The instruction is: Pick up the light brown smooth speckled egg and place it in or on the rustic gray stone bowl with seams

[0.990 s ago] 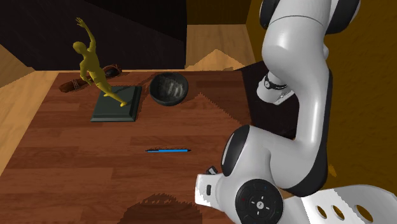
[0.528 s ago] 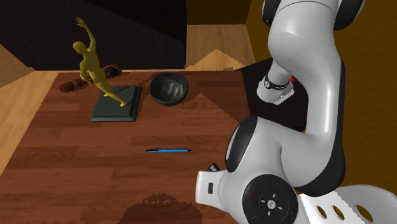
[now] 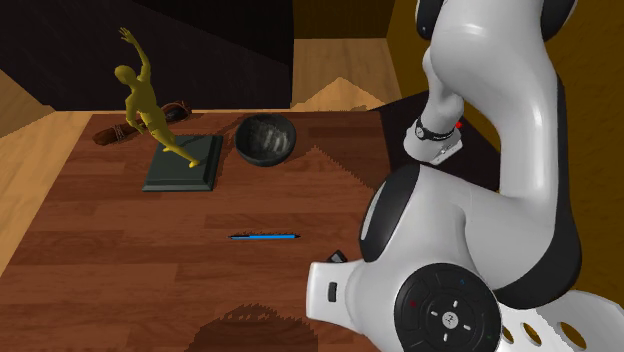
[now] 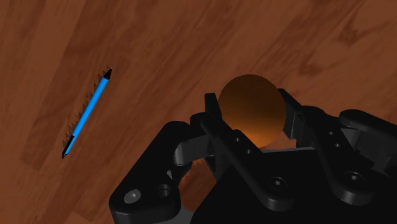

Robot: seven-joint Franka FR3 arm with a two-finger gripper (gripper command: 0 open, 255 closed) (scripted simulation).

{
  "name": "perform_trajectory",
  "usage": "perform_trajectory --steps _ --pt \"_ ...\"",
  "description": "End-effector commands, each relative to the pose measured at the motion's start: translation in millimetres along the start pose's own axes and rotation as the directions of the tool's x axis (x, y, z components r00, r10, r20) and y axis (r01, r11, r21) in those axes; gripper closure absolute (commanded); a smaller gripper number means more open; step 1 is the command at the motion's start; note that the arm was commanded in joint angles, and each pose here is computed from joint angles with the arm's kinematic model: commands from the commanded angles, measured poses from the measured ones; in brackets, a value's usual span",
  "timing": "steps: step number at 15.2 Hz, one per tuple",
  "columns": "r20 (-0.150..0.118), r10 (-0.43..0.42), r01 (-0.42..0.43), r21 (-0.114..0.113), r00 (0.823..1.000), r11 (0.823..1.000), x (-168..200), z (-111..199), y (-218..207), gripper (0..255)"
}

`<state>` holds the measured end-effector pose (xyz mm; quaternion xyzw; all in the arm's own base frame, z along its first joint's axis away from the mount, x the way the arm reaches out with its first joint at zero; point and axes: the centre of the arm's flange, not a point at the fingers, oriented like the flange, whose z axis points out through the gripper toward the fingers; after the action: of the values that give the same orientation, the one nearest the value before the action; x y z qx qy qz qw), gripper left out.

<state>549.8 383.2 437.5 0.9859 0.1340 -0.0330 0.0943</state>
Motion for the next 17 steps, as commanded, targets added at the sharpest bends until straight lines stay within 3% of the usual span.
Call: perform_trajectory --steps 1,8,17 --pt "0.0 0.0 0.0 0.0 1.0 1.0 -1 -10 2 255" --pt "0.0 0.0 0.0 0.0 1.0 1.0 -4 -44 8 255" --pt "0.0 0.0 0.0 0.0 1.0 1.0 -27 -20 122 255"
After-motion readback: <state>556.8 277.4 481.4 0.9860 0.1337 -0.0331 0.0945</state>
